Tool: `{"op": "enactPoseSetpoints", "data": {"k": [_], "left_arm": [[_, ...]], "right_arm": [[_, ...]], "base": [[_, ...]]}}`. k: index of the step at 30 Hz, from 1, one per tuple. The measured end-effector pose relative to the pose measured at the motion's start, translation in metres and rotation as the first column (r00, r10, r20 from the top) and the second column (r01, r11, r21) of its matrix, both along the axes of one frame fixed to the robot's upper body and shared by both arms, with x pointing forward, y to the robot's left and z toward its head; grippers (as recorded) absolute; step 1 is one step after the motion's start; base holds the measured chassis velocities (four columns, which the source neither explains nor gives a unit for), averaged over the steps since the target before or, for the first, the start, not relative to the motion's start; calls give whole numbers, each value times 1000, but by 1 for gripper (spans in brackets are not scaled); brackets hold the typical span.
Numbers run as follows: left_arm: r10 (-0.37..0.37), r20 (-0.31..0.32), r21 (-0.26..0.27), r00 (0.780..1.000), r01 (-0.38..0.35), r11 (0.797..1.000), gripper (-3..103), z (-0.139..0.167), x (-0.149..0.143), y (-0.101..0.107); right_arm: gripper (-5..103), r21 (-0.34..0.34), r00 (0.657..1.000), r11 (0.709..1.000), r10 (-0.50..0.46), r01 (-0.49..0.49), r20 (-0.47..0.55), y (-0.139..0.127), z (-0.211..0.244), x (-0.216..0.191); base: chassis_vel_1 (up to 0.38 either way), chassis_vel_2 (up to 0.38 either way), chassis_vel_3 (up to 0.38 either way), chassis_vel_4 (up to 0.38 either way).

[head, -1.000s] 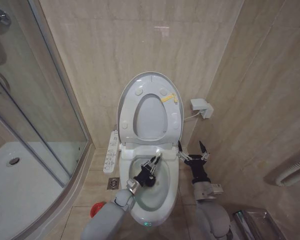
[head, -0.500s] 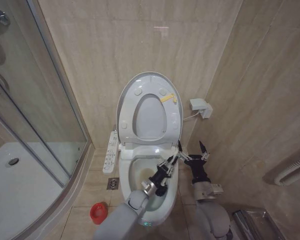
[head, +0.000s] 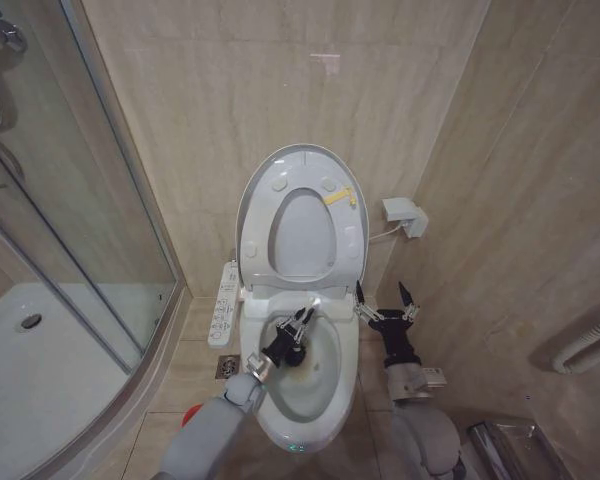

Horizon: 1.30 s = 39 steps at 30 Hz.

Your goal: Open the toilet lid, clean the toilet bowl with a toilet brush, close the toilet lid, and flush.

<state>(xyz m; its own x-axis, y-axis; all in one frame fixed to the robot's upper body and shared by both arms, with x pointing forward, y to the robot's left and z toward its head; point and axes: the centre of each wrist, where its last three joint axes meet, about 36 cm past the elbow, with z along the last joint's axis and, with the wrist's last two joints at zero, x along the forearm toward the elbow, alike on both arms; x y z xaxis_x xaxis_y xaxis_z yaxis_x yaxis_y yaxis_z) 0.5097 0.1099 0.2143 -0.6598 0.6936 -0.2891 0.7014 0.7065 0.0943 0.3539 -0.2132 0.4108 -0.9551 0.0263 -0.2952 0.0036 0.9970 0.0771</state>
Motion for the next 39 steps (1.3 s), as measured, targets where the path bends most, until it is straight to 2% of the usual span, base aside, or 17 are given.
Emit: {"op": "enactPoseSetpoints", "data": {"k": [1, 2, 4, 10, 13, 15, 16, 19, 22, 26, 30, 33, 36, 39], "left_arm": [[-18, 3, -16, 1000, 18, 1000, 18, 4, -5, -11], [-18, 3, -16, 1000, 18, 1000, 18, 4, -5, -11], [-53, 23, -57, 998, 54, 997, 18, 18, -14, -39], [-101, 38, -96, 994, 104, 990, 18, 34, -25, -62], [-99, 26, -79, 995, 101, 992, 18, 27, -23, -56], [-71, 6, -45, 997, 71, 996, 18, 15, -16, -40], [-71, 6, -45, 997, 71, 996, 18, 15, -16, -40], [-6, -1, 21, 1000, 6, 1000, 18, 3, 6, -8], [17, 12, 32, 1000, -17, 999, 18, 5, 16, -1], [-1, 27, 4, 1000, 1, 1000, 18, 17, 14, -13], [-74, 36, -81, 997, 77, 994, 18, 35, -10, -48], [-107, 36, -107, 994, 110, 988, 18, 40, -21, -59], [-117, 31, -98, 993, 119, 988, 18, 37, -24, -57], [-68, 10, -46, 998, 68, 997, 18, 17, -12, -30]], "right_arm": [[100, 0, 1000, 1000, 0, 0, 0, 0, 0, 0], [100, 0, 1000, 1000, 0, 0, 0, 0, 0, 0], [100, 0, 1000, 1000, 0, 0, 0, 0, 0, 0], [100, 0, 1000, 1000, 0, 0, 0, 0, 0, 0], [100, 0, 1000, 1000, 0, 0, 0, 0, 0, 0], [100, 0, 1000, 1000, 0, 0, 0, 0, 0, 0], [100, 0, 1000, 1000, 0, 0, 0, 0, 0, 0], [100, 0, 1000, 1000, 0, 0, 0, 0, 0, 0], [100, 0, 1000, 1000, 0, 0, 0, 0, 0, 0], [100, 0, 1000, 1000, 0, 0, 0, 0, 0, 0], [100, 0, 1000, 1000, 0, 0, 0, 0, 0, 0], [100, 0, 1000, 1000, 0, 0, 0, 0, 0, 0], [100, 0, 1000, 1000, 0, 0, 0, 0, 0, 0], [100, 0, 1000, 1000, 0, 0, 0, 0, 0, 0]], "base": [[0, 0, 0, 0], [0, 0, 0, 0], [0, 0, 0, 0], [0, 0, 0, 0], [0, 0, 0, 0], [0, 0, 0, 0], [0, 0, 0, 0], [0, 0, 0, 0], [0, 0, 0, 0], [0, 0, 0, 0], [0, 0, 0, 0], [0, 0, 0, 0], [0, 0, 0, 0], [0, 0, 0, 0]]}}
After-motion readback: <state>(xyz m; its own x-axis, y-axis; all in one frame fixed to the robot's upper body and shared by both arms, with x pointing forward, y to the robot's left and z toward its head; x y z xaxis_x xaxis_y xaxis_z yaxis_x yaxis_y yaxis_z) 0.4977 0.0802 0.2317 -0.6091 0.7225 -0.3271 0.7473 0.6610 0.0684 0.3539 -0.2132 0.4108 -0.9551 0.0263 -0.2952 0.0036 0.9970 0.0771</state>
